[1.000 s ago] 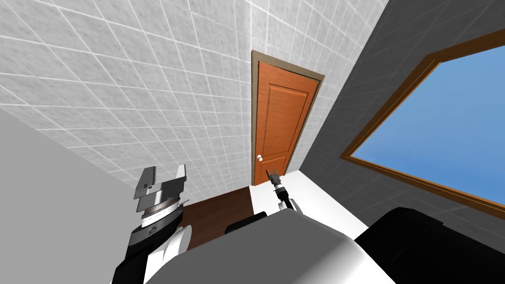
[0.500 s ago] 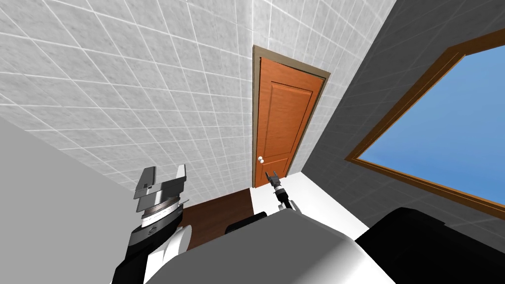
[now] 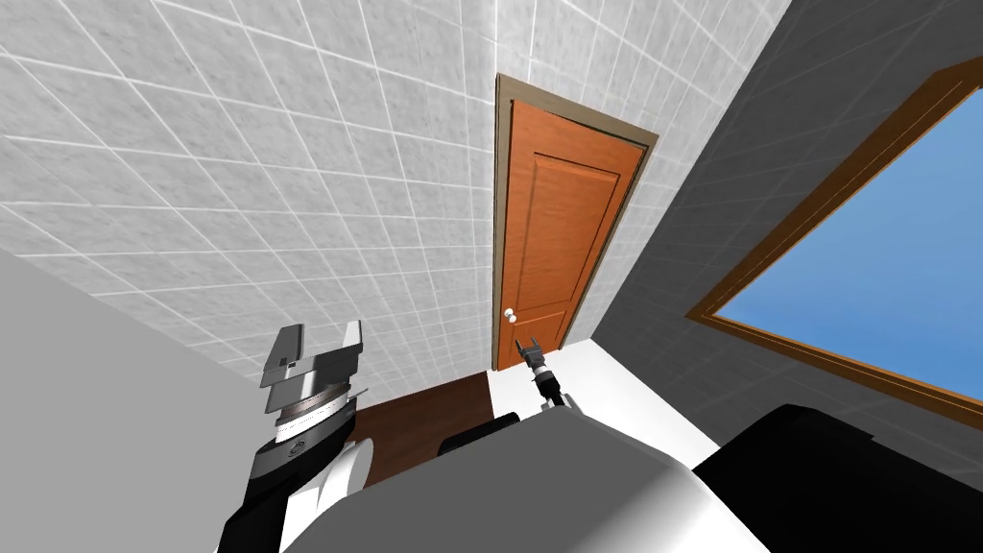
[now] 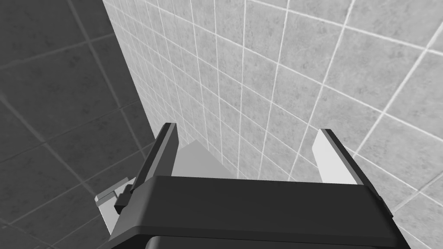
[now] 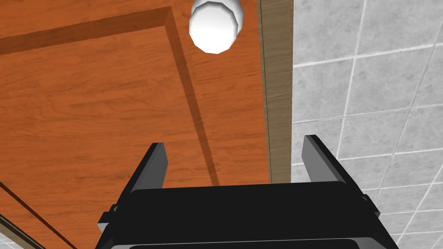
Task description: Pull the door open
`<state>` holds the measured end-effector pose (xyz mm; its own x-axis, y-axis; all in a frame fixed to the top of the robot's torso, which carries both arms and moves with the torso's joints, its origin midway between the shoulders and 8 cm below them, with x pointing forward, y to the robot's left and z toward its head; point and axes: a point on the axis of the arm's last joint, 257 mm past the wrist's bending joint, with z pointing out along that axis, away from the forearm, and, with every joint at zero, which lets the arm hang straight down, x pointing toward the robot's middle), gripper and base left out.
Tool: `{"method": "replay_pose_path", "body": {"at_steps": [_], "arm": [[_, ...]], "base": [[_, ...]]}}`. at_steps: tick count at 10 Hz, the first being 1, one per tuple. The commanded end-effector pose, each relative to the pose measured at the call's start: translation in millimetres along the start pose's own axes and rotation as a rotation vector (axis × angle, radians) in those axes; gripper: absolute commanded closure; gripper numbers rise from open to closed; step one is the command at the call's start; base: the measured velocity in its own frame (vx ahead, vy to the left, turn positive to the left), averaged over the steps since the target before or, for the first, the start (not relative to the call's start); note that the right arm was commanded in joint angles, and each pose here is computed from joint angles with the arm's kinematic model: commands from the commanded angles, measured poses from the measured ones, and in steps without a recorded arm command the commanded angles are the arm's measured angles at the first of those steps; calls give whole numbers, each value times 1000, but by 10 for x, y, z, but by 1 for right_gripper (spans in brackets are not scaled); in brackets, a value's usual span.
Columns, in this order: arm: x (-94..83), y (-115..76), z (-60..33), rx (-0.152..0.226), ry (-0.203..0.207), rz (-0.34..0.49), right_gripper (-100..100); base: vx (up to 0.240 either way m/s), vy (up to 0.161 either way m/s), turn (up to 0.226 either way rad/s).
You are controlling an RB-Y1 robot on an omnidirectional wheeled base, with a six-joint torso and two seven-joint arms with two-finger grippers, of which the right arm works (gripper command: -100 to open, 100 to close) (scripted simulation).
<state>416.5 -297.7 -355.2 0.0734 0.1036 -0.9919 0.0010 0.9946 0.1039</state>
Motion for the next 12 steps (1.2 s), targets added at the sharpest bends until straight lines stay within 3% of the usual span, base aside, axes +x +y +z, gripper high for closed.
{"method": "replay_pose_path", "body": {"at_steps": [1,5,6,7,9,10,12], "arm": [[102,11,-32,-1,20,-31,-100],[368,67,-114,-7,73,-103,-100],[321,60,-93,-6,65,-92,-100],[326,-156,-107,33,70,-106,-100],[324,-326,-120,67,73,-112,-100],[317,-517,-137,107,75,-118,-100],[306,-716,-158,150,75,-122,-100]], "base": [[131,-42,25],[151,-47,21],[81,-33,9],[-12,13,236],[-43,9,205],[-49,15,242],[-30,4,200]]}}
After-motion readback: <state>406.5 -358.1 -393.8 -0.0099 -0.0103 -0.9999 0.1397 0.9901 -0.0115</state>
